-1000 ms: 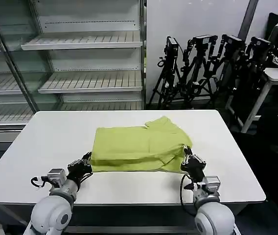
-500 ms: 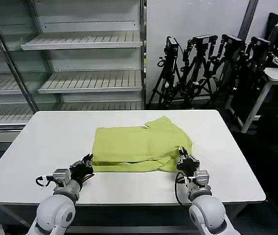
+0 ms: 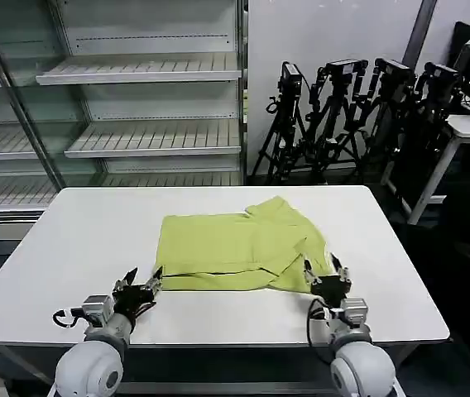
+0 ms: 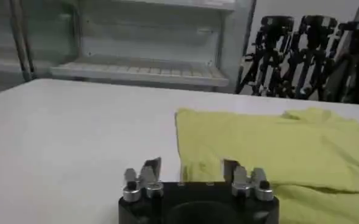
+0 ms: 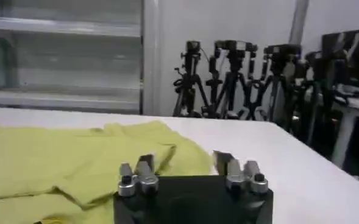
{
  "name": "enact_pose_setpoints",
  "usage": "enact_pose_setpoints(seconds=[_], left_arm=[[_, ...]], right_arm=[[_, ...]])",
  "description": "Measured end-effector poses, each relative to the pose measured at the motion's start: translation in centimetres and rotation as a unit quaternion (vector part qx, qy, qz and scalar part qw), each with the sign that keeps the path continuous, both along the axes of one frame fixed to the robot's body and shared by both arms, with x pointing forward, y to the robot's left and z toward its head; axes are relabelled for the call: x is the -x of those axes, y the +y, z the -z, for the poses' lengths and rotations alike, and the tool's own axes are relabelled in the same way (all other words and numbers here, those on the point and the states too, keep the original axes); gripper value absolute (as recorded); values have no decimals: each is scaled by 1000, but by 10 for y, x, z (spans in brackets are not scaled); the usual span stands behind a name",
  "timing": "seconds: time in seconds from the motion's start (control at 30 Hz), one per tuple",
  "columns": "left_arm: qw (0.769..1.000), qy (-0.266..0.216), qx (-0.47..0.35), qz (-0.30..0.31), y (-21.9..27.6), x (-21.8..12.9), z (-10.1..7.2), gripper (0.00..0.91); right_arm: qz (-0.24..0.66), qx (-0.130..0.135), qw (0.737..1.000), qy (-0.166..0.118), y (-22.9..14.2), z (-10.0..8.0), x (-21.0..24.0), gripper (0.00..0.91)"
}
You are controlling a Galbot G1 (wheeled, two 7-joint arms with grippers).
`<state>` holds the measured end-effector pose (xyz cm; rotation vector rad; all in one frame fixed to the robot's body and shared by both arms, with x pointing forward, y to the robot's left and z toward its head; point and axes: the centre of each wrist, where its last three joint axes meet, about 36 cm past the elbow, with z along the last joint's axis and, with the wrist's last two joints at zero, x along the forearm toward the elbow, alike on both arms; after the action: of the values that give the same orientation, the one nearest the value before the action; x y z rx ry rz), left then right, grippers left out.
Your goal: Fold and organize the clothes.
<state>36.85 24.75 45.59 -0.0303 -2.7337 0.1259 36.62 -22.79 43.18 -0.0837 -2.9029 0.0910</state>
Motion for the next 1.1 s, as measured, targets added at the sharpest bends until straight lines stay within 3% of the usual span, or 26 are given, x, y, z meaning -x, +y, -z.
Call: enact_pose_setpoints(seconds=[0.2,0.23,0.27,0.3,0.33,0.37,0.4,0.47,0.5,0.57,1.1], left_arm=[[1000,10,1,4,-4,-2,7,907],[1000,11,-1,4,-4,-3,8,474],[1000,12,-2,3,-3,-5,9,333],[1000,13,-4,3,-2,-6,10,121],[1000,16,-5,3,-2,-7,11,60],[1000,18,-6,3,-1,-7,13,20],[1000,21,-7,4,-1,-7,15,20],[1000,27,-7,5,-2,-8,19,20],[1000,29,-7,6,-2,-8,20,20],[999,31,-6,7,-3,-8,22,20],[999,40,-2,11,-2,-8,28,30]], right_arm=[[17,-12,999,28,-5,2,4,907],[17,-15,999,32,-5,2,5,907],[17,-18,999,37,-5,2,7,907],[16,-21,999,41,-5,2,8,907],[15,-23,999,44,-4,2,9,907],[14,-26,998,47,-4,2,9,816],[13,-29,998,49,-3,1,10,524],[9,-33,998,54,-1,1,11,312],[7,-36,998,56,0,1,11,131],[4,-39,997,60,1,1,11,0],[-12,-60,995,78,6,2,14,0]])
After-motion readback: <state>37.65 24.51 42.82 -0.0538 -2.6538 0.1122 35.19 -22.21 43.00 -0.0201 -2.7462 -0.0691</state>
